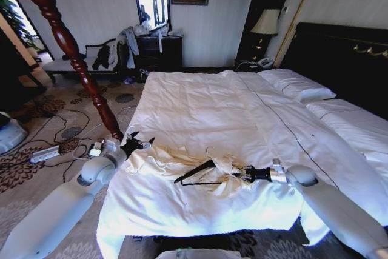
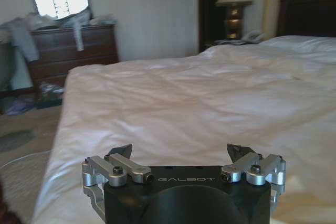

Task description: Pick up the clothes from the bed and hang them on the clothes hanger.

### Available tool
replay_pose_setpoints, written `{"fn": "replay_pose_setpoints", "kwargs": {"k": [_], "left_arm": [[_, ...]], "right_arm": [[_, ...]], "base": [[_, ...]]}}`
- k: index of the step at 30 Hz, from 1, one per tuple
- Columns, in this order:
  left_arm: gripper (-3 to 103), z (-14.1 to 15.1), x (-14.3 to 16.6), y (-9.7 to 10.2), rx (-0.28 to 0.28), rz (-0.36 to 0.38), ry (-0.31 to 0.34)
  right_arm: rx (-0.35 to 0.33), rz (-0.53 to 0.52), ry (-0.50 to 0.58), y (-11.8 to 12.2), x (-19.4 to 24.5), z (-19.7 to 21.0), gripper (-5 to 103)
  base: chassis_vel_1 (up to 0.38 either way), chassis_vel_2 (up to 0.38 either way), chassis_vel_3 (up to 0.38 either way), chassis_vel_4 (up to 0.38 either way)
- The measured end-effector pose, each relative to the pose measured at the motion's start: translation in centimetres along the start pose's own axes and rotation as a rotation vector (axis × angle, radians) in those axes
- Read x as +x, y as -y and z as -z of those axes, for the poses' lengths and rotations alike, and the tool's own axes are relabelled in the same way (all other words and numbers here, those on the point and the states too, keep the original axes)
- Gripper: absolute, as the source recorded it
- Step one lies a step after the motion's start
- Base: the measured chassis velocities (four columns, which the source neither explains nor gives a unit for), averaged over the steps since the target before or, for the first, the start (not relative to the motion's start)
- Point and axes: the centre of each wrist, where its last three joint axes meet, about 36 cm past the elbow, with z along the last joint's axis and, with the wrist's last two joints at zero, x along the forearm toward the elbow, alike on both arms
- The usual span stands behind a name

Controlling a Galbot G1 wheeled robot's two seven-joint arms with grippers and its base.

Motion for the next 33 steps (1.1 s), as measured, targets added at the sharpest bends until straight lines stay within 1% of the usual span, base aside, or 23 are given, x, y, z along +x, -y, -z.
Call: {"fn": "replay_pose_setpoints", "kwargs": {"k": [2, 3, 6, 7, 9, 10, 12, 13, 14, 16, 17, 18, 20, 21, 22, 23, 24, 26, 28, 29, 31, 32, 33], "left_arm": [[100, -0.7, -0.2, -0.8, 0.006, 0.048, -0.015], [100, -0.7, -0.2, -0.8, 0.006, 0.048, -0.015], [100, -1.7, 0.0, -1.4, 0.017, 0.128, -0.052], [100, -1.7, 0.0, -1.4, 0.017, 0.128, -0.052], [100, -2.1, 0.4, -1.6, 0.032, 0.153, -0.06], [100, -2.1, 0.7, -1.6, 0.057, 0.153, -0.056], [100, -2.2, 1.5, -1.1, 0.132, 0.11, -0.03], [100, -2.2, 1.5, -1.1, 0.132, 0.11, -0.03], [100, -2.5, 2.1, -0.6, 0.173, 0.066, -0.02], [100, -3.6, 3.3, 0.7, 0.222, -0.004, -0.014], [100, -4.5, 3.8, 1.6, 0.236, -0.029, -0.019], [100, -4.5, 3.8, 1.6, 0.236, -0.029, -0.019], [100, -6.4, 4.8, 3.6, 0.251, -0.077, -0.032], [100, -7.7, 5.3, 5.1, 0.257, -0.116, -0.034], [100, -8.4, 5.6, 6.1, 0.258, -0.143, -0.029], [100, -8.4, 5.6, 6.1, 0.258, -0.143, -0.029], [100, -9.1, 5.9, 7.1, 0.258, -0.172, -0.02], [100, -9.9, 6.1, 8.3, 0.259, -0.215, -0.005], [100, -10.0, 6.1, 8.9, 0.256, -0.244, 0.014], [100, -10.0, 6.1, 8.9, 0.256, -0.244, 0.014], [100, -9.5, 6.3, 8.9, 0.231, -0.267, 0.042], [100, -9.5, 6.3, 8.9, 0.231, -0.267, 0.042], [100, -9.1, 6.5, 8.7, 0.208, -0.274, 0.058]], "right_arm": [[0.077, 0.001, 0.037, -0.5, -0.3, 1.1, 20], [0.077, 0.001, 0.037, -0.5, -0.3, 1.1, 20], [0.165, -0.029, 0.106, -1.1, -0.9, 2.9, 20], [0.165, -0.029, 0.106, -1.1, -0.9, 2.9, 20], [0.202, -0.074, 0.151, -1.3, -1.1, 4.1, 20], [0.219, -0.113, 0.187, -1.3, -1.1, 4.9, 20], [0.231, -0.185, 0.259, -1.3, -1.1, 6.3, 20], [0.231, -0.185, 0.259, -1.3, -1.1, 6.3, 20], [0.233, -0.22, 0.294, -1.2, -1.0, 6.9, 20], [0.246, -0.283, 0.358, -1.0, -0.8, 7.9, 20], [0.256, -0.307, 0.392, -0.9, -0.8, 8.3, 20], [0.256, -0.307, 0.392, -0.9, -0.8, 8.3, 20], [0.263, -0.335, 0.463, -1.0, -0.8, 9.2, 20], [0.26, -0.346, 0.514, -1.3, -1.0, 9.9, 20], [0.256, -0.354, 0.55, -1.7, -1.2, 10.5, 20], [0.256, -0.354, 0.55, -1.7, -1.2, 10.5, 20], [0.252, -0.358, 0.581, -2.0, -1.5, 11.0, 20], [0.249, -0.355, 0.623, -2.7, -1.8, 11.8, 20], [0.254, -0.344, 0.632, -3.2, -2.1, 12.2, 20], [0.254, -0.344, 0.632, -3.2, -2.1, 12.2, 20], [0.271, -0.336, 0.624, -3.5, -2.3, 12.2, 20], [0.271, -0.336, 0.624, -3.5, -2.3, 12.2, 20], [0.275, -0.334, 0.622, -3.5, -2.4, 12.2, 20]], "base": [[0.0, 0.0, 0.0, 0.0], [0.0, 0.0, 0.0, 0.0], [0.0, 0.0, 0.0, 0.0], [0.0, 0.0, 0.0, 0.0], [0.0, 0.0, 0.0, 0.0], [0.0, 0.0, 0.0, 0.0], [0.0, 0.0, 0.0, 0.0], [0.0, 0.0, 0.0, 0.0], [0.0, 0.0, 0.0, 0.0], [0.0, 0.0, 0.0, 0.0], [0.0, 0.0, 0.0, 0.0], [0.0, 0.0, 0.0, 0.0], [0.0, 0.0, 0.0, 0.0], [0.0, 0.0, 0.0, 0.0], [0.0, 0.0, 0.0, 0.0], [0.0, 0.0, 0.0, 0.0], [0.0, 0.0, 0.0, 0.0], [0.0, 0.0, 0.0, 0.0], [0.0, 0.0, 0.0, 0.0], [0.0, 0.0, 0.0, 0.0], [0.0, 0.0, 0.0, 0.0], [0.0, 0.0, 0.0, 0.0], [0.0, 0.0, 0.0, 0.0]]}}
